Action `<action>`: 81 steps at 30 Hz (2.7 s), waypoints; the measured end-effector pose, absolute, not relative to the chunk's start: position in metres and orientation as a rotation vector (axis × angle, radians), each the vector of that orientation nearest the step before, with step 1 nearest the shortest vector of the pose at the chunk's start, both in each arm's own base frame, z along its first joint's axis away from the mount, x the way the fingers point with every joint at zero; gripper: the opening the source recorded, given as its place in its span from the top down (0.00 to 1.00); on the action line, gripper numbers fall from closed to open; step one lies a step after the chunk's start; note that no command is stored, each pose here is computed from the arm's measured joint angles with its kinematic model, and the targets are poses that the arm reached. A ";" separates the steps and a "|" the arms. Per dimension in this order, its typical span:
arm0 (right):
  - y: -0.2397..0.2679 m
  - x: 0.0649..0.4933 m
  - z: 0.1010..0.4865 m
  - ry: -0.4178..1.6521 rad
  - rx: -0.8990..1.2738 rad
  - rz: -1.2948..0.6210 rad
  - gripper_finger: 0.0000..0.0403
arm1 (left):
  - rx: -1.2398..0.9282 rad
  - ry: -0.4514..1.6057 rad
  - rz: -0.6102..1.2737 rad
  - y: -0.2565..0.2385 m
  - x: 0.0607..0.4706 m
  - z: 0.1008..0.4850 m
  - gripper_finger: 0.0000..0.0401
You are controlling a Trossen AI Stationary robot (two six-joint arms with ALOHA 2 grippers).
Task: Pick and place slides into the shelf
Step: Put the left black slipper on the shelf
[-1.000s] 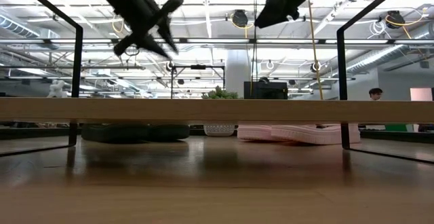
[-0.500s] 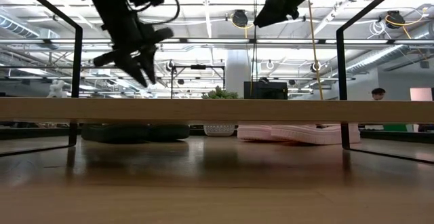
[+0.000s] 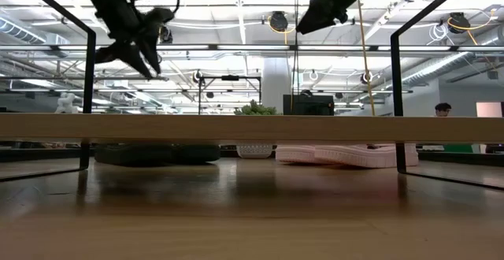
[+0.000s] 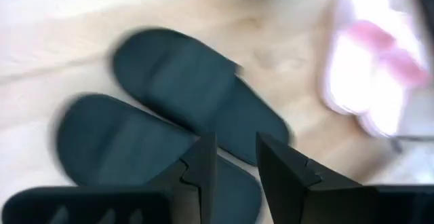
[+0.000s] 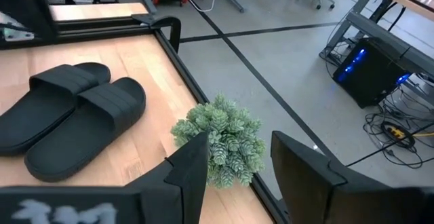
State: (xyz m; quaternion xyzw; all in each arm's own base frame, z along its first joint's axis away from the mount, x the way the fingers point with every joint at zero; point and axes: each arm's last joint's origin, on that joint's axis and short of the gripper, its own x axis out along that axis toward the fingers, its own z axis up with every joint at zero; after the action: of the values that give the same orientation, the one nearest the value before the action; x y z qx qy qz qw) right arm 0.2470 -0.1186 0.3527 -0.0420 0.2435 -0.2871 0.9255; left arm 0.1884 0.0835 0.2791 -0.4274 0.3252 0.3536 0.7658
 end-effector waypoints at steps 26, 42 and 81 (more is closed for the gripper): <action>-0.120 0.249 0.358 0.446 -0.118 -0.591 0.62 | -0.874 1.045 0.760 0.081 0.180 0.257 0.74; -0.119 0.249 0.357 0.459 -0.125 -0.587 0.62 | -1.059 1.077 0.518 0.137 0.142 0.223 0.74; -0.120 0.249 0.357 0.470 -0.171 -0.578 0.62 | -1.132 1.103 0.383 0.184 0.136 0.177 0.74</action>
State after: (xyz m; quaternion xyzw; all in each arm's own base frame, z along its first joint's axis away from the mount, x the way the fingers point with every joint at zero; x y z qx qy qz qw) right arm 0.2489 -0.1196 0.3574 -0.0832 0.2294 -0.2818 0.9279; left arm 0.1356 0.1842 0.1770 -0.5058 0.4928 0.1710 0.6871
